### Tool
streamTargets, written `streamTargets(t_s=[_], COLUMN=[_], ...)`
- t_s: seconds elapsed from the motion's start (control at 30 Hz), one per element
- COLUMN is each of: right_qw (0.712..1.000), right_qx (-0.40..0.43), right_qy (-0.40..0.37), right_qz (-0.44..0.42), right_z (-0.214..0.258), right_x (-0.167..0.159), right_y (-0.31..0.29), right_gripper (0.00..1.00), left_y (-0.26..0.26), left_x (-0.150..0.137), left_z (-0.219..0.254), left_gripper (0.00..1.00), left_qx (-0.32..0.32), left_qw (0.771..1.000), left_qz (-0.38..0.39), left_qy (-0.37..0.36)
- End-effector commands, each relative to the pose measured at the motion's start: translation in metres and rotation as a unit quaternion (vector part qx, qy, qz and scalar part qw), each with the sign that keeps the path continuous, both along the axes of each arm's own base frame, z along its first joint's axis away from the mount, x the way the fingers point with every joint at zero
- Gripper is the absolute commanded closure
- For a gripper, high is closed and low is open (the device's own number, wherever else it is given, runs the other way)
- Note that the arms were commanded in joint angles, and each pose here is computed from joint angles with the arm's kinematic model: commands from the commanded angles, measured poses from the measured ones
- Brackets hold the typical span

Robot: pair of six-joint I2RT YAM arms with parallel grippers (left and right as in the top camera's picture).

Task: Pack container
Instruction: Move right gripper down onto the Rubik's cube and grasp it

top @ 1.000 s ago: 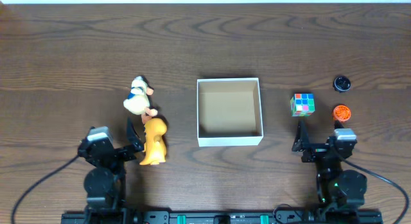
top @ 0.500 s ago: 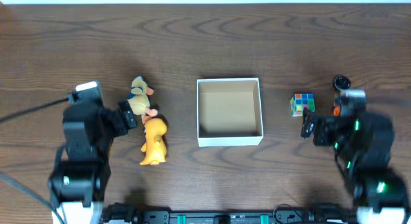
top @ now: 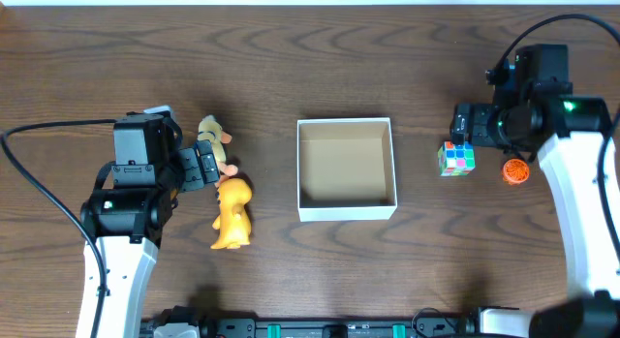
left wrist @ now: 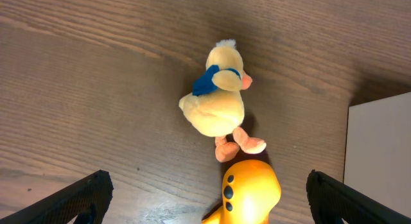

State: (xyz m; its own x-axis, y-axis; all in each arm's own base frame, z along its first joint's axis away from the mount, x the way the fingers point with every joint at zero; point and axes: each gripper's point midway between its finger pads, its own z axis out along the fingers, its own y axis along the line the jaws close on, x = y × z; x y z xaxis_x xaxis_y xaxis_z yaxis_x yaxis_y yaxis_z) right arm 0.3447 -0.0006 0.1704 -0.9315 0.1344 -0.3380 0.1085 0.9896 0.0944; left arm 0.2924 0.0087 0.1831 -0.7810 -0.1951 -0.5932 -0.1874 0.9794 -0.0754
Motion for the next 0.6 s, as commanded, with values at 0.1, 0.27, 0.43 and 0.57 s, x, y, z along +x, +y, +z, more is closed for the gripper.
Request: streamTargets(t_s=[0.1,0.27,0.43,0.57], right_qw=[0.996,0.991,0.985,0.984], right_qx=[-0.01,-0.009,-0.008,-0.008], right_qy=[0.07,0.128,0.17,0.179], right_qz=[-0.049,-0.041,-0.028,-0.021], right_z=[-0.045,-0.085,-0.118,-0.131], right_x=[0.008,0.007,0.006,0.009], right_y=[-0.025,-0.026,-0.024,-0.022], right_gripper=[0.01,0.01,0.01,0.01], left_y=[-0.001,-0.001,-0.001,-0.001], left_x=[0.002,0.002,0.002,0.002], left_z=[0.008,0.008,0.008,0.008], left_gripper=[0.02,0.02,0.02,0.02], left_qx=[-0.007,-0.007,-0.007,-0.007], left_qw=[1.0,1.0,1.0,1.0], left_qz=[0.0,0.0,0.0,0.0], left_qy=[-0.009,-0.01,-0.01,-0.01])
